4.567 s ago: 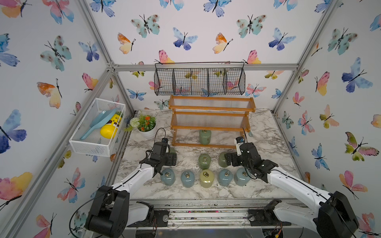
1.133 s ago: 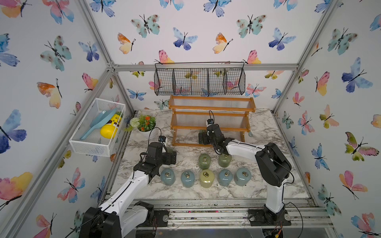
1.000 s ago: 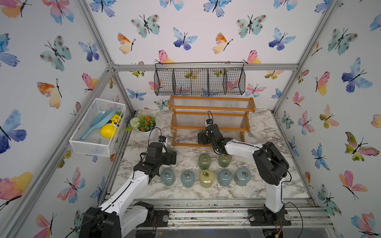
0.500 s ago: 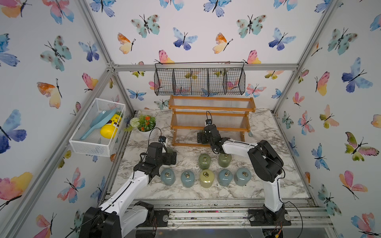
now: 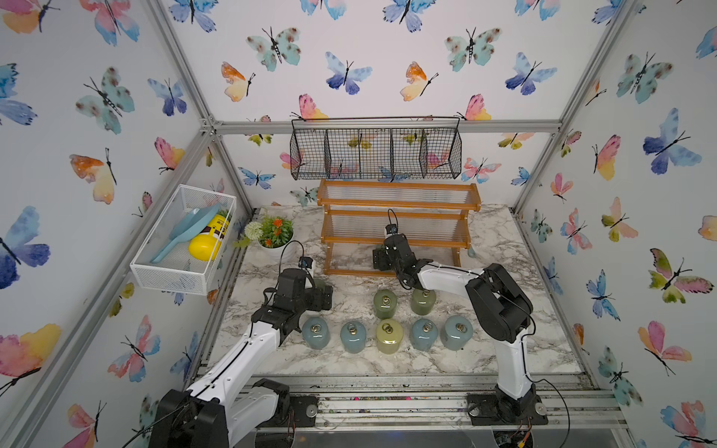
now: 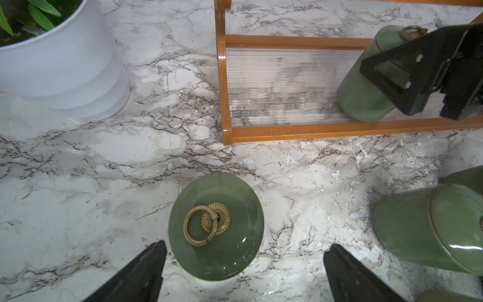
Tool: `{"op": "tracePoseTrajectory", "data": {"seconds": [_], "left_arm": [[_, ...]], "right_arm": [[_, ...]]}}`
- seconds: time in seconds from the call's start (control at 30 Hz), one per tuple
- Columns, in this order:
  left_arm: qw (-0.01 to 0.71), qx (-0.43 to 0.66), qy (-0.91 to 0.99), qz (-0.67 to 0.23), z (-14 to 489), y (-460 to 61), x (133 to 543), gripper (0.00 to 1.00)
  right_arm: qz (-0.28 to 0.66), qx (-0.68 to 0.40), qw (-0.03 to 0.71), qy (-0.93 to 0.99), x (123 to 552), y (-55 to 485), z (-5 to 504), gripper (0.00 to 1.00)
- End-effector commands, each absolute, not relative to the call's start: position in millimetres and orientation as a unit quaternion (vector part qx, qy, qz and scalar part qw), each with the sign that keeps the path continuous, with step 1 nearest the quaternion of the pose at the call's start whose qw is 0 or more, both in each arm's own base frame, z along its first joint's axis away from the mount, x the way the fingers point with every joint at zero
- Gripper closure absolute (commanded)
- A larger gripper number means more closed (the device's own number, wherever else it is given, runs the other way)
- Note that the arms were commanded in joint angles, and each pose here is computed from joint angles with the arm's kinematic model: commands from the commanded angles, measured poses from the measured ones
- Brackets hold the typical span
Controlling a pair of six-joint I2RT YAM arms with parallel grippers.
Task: Remove the tea canisters from the shelf
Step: Pick up the tea canister from the shelf.
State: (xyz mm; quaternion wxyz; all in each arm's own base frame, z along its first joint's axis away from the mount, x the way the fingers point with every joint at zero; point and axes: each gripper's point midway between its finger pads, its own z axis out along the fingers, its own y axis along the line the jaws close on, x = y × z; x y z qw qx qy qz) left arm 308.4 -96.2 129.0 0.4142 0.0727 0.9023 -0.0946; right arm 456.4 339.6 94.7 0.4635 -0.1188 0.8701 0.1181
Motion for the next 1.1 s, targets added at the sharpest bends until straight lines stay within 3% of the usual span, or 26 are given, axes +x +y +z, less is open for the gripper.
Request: {"op": "tracePoseTrajectory", "data": {"seconds": [0.0,1.07], "left_arm": [[0.419,0.072,0.900,-0.097,131,-95,306,0.02],[0.437,0.053,0.894,-0.078,142,-81,306,0.02]], "right_arm": [[0.149,-0.145,0.466,0.860,449,351,109,0.21],[0.229,-0.280,0.426,0.829,359,426,135,0.22]]}}
